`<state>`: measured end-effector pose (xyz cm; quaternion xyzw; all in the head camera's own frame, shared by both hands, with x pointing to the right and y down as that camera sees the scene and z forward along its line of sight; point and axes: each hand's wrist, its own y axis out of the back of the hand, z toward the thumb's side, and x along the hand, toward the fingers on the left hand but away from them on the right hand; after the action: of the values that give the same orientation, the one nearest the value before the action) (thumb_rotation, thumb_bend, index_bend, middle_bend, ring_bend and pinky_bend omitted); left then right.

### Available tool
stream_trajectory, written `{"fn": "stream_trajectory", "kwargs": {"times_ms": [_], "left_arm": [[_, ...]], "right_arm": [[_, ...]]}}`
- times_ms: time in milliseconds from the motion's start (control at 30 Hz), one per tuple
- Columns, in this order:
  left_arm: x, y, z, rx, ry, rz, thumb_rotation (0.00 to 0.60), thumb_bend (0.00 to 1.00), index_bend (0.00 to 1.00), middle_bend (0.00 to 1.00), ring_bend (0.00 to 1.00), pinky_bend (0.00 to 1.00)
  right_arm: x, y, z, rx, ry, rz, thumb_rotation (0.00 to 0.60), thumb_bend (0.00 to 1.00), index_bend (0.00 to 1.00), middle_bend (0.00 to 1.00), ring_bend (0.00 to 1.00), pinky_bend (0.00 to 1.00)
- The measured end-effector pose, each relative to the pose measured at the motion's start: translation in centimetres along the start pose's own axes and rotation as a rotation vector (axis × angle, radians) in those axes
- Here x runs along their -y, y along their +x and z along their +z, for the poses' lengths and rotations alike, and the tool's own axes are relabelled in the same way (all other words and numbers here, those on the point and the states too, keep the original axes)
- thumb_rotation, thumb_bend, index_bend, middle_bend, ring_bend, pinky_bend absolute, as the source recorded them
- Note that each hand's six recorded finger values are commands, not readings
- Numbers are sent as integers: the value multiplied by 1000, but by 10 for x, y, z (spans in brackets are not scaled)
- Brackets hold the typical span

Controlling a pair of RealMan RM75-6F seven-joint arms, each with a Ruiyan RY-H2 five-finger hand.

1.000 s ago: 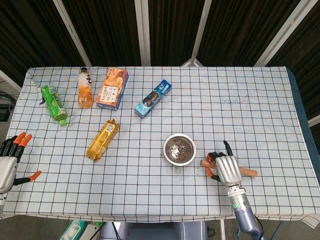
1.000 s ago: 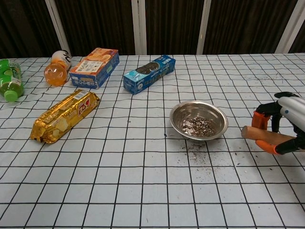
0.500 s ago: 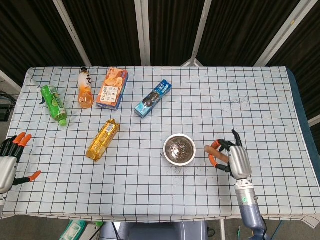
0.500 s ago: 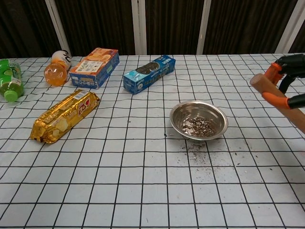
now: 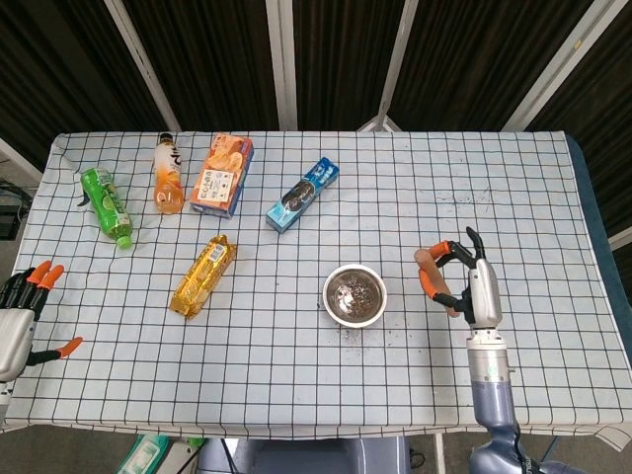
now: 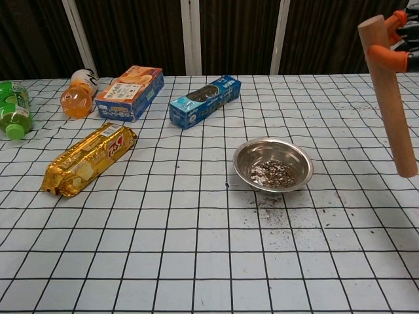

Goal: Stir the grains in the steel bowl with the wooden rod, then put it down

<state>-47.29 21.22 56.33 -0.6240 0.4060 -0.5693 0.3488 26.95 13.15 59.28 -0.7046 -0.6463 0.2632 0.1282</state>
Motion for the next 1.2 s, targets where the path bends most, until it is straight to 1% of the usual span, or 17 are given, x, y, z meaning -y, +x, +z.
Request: {"fn": "stream_trajectory", "kwargs": {"times_ms": [233, 467, 600, 833, 1067, 1200], "left_arm": [[0, 0, 0, 1, -12, -5, 600, 18, 0, 0, 0, 0], [1, 1, 0, -1, -26, -11, 600, 18, 0, 0, 0, 0], [1, 1, 0, -5, -39, -16, 600, 18, 0, 0, 0, 0], [1, 1, -1, -9, -55, -23, 600, 18, 0, 0, 0, 0], [1, 2, -1, -12, -65, -26, 600, 18, 0, 0, 0, 0], [1, 2, -2, -13, -66, -26, 600, 18, 0, 0, 0, 0]], "right_arm": [[16, -8, 15, -50, -97, -33, 600, 586, 769, 632, 532, 0], [35, -18, 41, -118, -190, -57, 600, 585, 769, 632, 532, 0], [44, -20, 51, -144, -236, -78, 600, 585, 769, 632, 532, 0], [63, -16, 53, -156, -313, -116, 600, 586, 769, 632, 532, 0], [87, -9, 48, -142, -401, -151, 600, 586, 769, 632, 532, 0], [98, -8, 47, -136, -427, -156, 600, 586, 769, 632, 532, 0]]}}
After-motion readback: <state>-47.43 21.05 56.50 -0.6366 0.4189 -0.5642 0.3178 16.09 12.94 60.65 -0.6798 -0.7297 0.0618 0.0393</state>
